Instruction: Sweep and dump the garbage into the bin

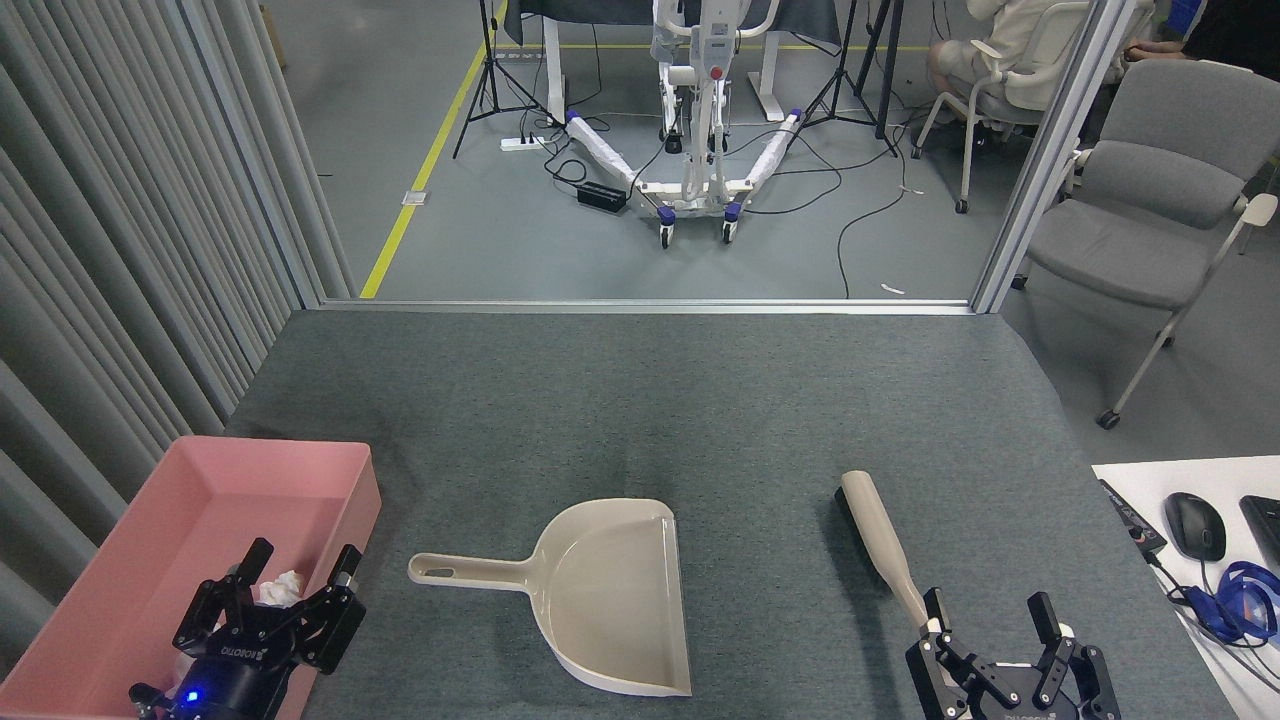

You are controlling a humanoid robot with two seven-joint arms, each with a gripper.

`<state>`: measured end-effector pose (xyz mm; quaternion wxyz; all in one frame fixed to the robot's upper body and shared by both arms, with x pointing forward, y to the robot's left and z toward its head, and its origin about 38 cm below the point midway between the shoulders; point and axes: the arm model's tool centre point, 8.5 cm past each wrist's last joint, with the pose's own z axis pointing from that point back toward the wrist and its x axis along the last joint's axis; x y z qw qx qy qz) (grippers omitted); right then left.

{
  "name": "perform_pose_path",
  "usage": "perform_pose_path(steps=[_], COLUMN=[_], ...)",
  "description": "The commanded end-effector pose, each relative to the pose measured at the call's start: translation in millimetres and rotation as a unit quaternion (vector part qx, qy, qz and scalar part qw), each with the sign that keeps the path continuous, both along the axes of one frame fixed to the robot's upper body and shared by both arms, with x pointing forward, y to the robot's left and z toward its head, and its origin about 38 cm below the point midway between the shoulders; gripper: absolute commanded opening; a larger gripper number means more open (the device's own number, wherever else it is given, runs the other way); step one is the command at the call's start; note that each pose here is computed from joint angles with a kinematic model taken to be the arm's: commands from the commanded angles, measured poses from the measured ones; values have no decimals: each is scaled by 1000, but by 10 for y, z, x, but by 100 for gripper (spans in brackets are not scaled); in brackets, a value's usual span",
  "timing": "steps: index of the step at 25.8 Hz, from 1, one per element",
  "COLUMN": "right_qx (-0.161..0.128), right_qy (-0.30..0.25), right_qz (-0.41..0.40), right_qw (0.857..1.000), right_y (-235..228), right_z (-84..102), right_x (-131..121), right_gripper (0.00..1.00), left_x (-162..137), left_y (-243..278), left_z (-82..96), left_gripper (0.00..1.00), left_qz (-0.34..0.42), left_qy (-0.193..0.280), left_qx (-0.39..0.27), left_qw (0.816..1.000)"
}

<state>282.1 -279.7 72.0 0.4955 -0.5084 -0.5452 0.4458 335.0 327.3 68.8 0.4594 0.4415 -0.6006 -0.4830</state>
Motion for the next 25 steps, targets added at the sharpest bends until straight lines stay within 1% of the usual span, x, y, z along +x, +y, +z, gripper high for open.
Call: perform_pose_path(steps=[1,8,15,19,22,25], right_qx=[20,22,22,24,23,22], right_qy=[-1,9,6,9,10,9], right_qz=[-4,-4,4,4,3,1], right_qw=[1000,1000,1000,1000,1000,1000], right_y=[-6,-10,34,39,32,24], right_z=[7,-34,-12,-34,-45,-33], right_x=[42,50,116,138,142,171], right_gripper=[98,98,98,98,98,98], left_x=[-15,-13,37,58,13,12], left_y=[-1,-3,-16,2,-2,17], left_z=[-1,-3,54,93,56,96], left_gripper=[100,100,100,100,100,100], left_qz=[1,4,2,2,-5,-18], left_qy=[-2,0,-7,-11,-6,-5], left_qx=[-5,-7,-8,-5,-4,4], left_qw=[1000,1000,1000,1000,1000,1000])
